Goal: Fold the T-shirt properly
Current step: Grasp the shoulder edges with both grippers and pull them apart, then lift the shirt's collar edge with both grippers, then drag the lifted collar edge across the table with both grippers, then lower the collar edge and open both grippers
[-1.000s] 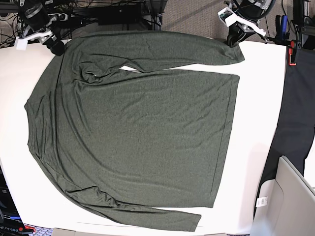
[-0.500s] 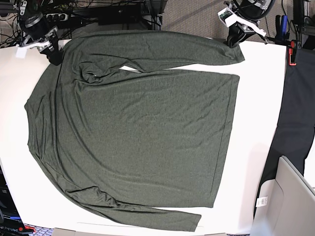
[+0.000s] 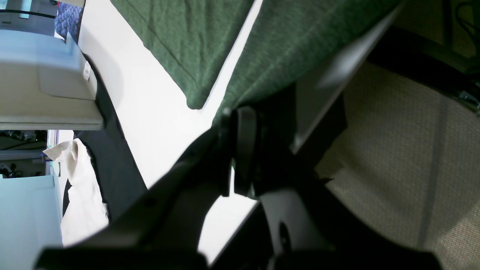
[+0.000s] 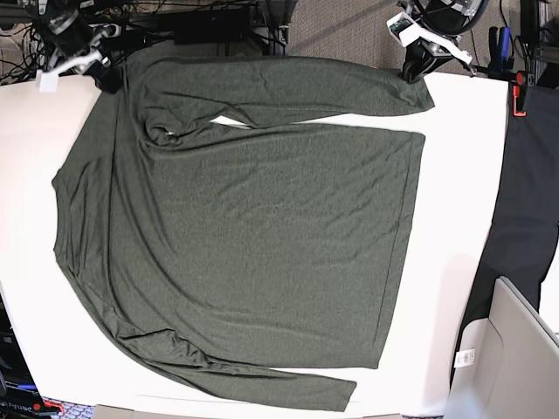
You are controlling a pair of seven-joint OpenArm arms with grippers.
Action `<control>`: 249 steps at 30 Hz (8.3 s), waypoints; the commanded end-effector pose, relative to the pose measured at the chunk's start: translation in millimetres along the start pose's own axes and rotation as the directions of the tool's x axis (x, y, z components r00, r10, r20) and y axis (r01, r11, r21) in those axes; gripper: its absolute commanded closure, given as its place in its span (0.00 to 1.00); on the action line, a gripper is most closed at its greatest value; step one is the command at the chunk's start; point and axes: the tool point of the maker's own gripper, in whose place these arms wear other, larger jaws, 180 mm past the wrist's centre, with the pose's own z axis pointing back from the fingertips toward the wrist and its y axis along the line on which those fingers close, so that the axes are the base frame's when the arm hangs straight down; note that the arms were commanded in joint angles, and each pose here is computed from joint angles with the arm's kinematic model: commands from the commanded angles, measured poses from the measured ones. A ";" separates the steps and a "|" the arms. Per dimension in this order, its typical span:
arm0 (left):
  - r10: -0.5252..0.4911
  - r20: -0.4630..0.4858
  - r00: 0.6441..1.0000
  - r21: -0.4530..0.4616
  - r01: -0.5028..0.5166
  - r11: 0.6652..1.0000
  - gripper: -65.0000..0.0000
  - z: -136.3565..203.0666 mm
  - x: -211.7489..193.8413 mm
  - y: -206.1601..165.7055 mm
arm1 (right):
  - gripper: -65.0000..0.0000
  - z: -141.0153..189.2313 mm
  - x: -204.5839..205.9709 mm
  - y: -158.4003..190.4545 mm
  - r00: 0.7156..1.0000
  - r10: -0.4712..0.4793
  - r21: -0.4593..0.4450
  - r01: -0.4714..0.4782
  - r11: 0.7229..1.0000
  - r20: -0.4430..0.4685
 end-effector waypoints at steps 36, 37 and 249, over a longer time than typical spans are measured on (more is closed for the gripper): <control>-0.002 0.026 1.000 -0.015 0.002 1.000 1.00 15.0 9.0 -3.8 | 0.55 26.9 24.4 -5.8 0.979 0.203 -0.034 -0.203 0.979 -0.014; -0.001 0.027 1.000 -0.016 0.001 1.000 1.00 15.0 9.3 -4.2 | 0.55 25.8 22.7 -9.0 0.982 0.189 -0.037 -0.190 0.981 -0.016; -0.056 0.134 0.989 0.295 0.013 0.955 0.80 -56.9 35.4 69.9 | 0.98 -2.9 87.2 -5.7 0.939 -0.100 -0.188 0.168 0.968 0.329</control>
